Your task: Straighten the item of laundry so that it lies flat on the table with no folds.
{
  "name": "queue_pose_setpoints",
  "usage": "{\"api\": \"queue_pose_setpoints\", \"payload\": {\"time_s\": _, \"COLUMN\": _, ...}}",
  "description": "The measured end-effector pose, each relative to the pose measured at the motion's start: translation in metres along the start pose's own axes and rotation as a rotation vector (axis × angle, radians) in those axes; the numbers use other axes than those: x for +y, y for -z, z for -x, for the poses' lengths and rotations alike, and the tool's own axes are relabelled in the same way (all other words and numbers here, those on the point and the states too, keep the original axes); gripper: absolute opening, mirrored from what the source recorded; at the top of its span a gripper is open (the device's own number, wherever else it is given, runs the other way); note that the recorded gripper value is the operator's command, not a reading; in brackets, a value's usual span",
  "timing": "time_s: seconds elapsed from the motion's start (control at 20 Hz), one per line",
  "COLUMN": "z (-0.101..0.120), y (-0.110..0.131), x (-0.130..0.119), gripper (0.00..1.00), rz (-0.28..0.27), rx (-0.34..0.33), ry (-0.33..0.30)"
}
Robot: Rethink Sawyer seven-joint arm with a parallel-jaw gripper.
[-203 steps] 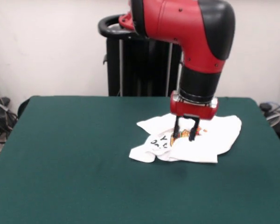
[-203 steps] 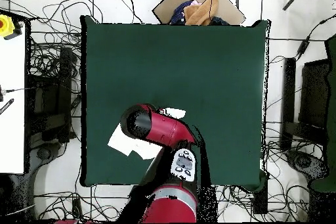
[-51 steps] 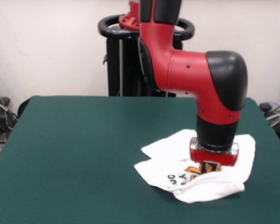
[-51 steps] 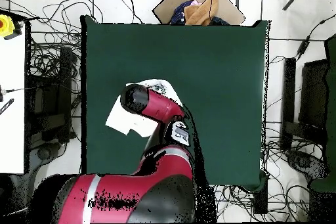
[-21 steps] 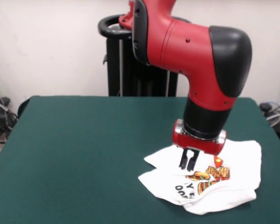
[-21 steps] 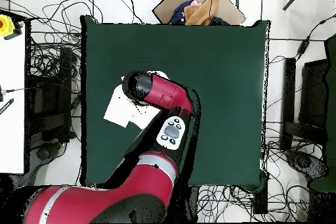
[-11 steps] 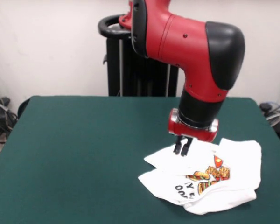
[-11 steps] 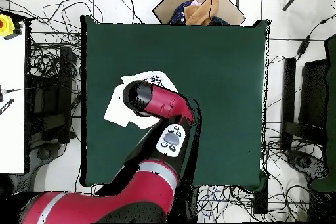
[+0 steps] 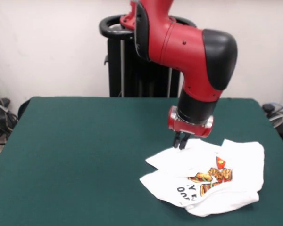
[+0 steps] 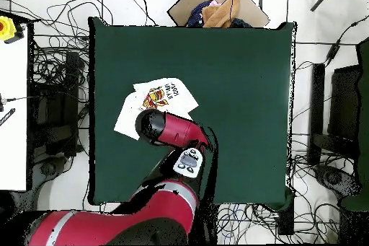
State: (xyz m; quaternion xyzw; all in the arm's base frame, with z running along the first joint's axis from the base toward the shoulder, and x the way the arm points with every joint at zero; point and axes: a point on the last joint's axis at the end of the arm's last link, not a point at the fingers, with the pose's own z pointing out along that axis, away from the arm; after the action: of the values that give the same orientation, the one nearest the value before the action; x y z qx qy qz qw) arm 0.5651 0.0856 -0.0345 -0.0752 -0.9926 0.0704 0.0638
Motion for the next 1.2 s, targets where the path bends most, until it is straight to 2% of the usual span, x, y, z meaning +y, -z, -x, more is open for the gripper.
{"api": "queue_pose_setpoints", "payload": {"time_s": 0.15, "z": -0.004, "y": -0.027, "x": 0.003, "gripper": 0.0, "rz": -0.007, "rx": -0.081, "ry": 0.018}}
{"api": "queue_pose_setpoints", "payload": {"time_s": 0.35, "z": -0.007, "y": -0.025, "x": 0.001, "gripper": 0.0, "rz": -0.006, "rx": -0.132, "ry": 0.036}}
{"api": "queue_pose_setpoints", "payload": {"time_s": 0.7, "z": -0.008, "y": -0.025, "x": 0.0, "gripper": 0.0, "rz": 0.001, "rx": -0.141, "ry": 0.047}}
{"api": "queue_pose_setpoints", "payload": {"time_s": 1.0, "z": -0.013, "y": -0.024, "x": -0.001, "gripper": 0.0, "rz": -0.025, "rx": -0.145, "ry": 0.075}}
{"api": "queue_pose_setpoints", "payload": {"time_s": 1.2, "z": -0.029, "y": -0.025, "x": -0.028, "gripper": 0.0, "rz": -0.075, "rx": -0.127, "ry": 0.12}}
